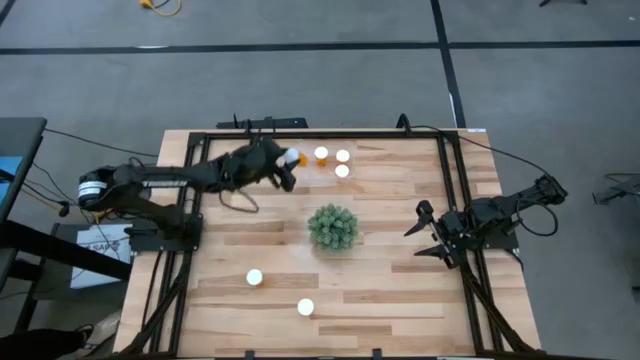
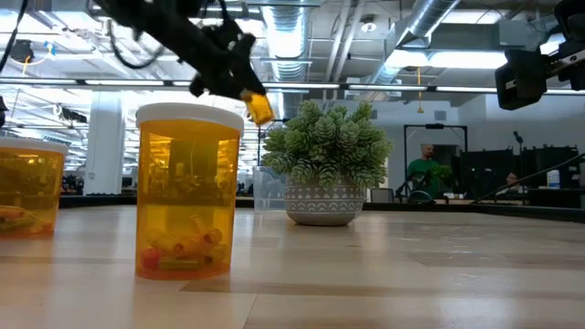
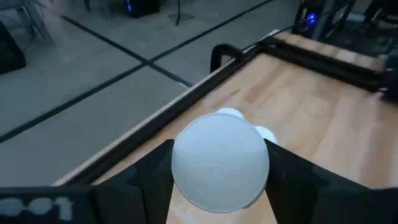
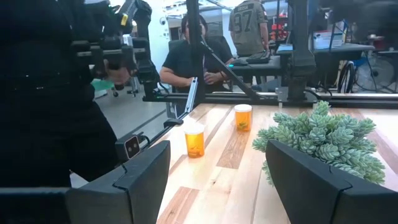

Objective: Pick and place pill bottles into a basket
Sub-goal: Put the top orange pill bottle into the transparent bin

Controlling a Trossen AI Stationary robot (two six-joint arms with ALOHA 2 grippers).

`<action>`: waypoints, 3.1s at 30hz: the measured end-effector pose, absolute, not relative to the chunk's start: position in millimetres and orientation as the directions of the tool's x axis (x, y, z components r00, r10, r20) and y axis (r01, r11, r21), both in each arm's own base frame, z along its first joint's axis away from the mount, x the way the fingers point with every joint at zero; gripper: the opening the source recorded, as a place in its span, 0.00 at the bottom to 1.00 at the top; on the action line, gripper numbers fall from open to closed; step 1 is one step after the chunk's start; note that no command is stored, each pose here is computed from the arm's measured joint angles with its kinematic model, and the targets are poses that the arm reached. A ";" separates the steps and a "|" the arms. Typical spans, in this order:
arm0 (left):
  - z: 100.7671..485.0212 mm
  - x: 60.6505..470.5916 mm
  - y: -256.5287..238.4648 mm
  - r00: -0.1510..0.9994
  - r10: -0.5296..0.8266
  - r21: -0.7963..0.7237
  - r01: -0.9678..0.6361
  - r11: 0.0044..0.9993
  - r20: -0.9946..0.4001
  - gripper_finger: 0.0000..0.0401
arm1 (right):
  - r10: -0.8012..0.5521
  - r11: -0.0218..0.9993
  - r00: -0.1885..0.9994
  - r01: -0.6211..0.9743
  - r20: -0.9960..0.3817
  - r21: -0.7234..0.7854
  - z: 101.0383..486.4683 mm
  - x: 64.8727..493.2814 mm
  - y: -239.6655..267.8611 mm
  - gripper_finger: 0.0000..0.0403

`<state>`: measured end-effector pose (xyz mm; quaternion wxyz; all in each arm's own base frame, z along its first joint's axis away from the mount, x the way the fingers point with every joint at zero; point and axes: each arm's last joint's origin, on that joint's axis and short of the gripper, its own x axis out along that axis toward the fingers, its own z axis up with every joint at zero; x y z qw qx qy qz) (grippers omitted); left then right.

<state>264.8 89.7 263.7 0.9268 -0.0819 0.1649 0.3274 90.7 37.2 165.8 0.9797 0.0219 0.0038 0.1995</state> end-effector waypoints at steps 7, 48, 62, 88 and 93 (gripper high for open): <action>246.7 290.8 136.5 0.700 0.532 -0.022 -0.614 0.789 -0.477 0.48 | 0.391 0.919 0.920 -0.391 0.001 0.045 165.8 90.8 37.2 0.65; 184.1 306.3 196.0 0.558 0.463 0.069 -0.585 0.808 -0.689 0.49 | 0.394 0.918 0.919 -0.394 0.002 0.045 165.8 90.7 37.3 0.65; 186.6 308.6 196.8 0.590 0.461 0.062 -0.570 0.819 -0.663 0.61 | 0.394 0.918 0.919 -0.394 0.002 0.044 165.8 90.7 37.3 0.65; 324.5 271.4 142.9 0.774 0.248 0.000 -0.305 0.952 -0.583 0.65 | 0.395 0.918 0.919 -0.394 0.002 0.045 165.8 90.7 37.3 0.65; 331.8 224.8 101.8 0.751 0.220 0.040 -0.250 0.967 -0.623 0.65 | 0.394 0.918 0.919 -0.394 0.001 0.045 165.8 90.7 37.3 0.65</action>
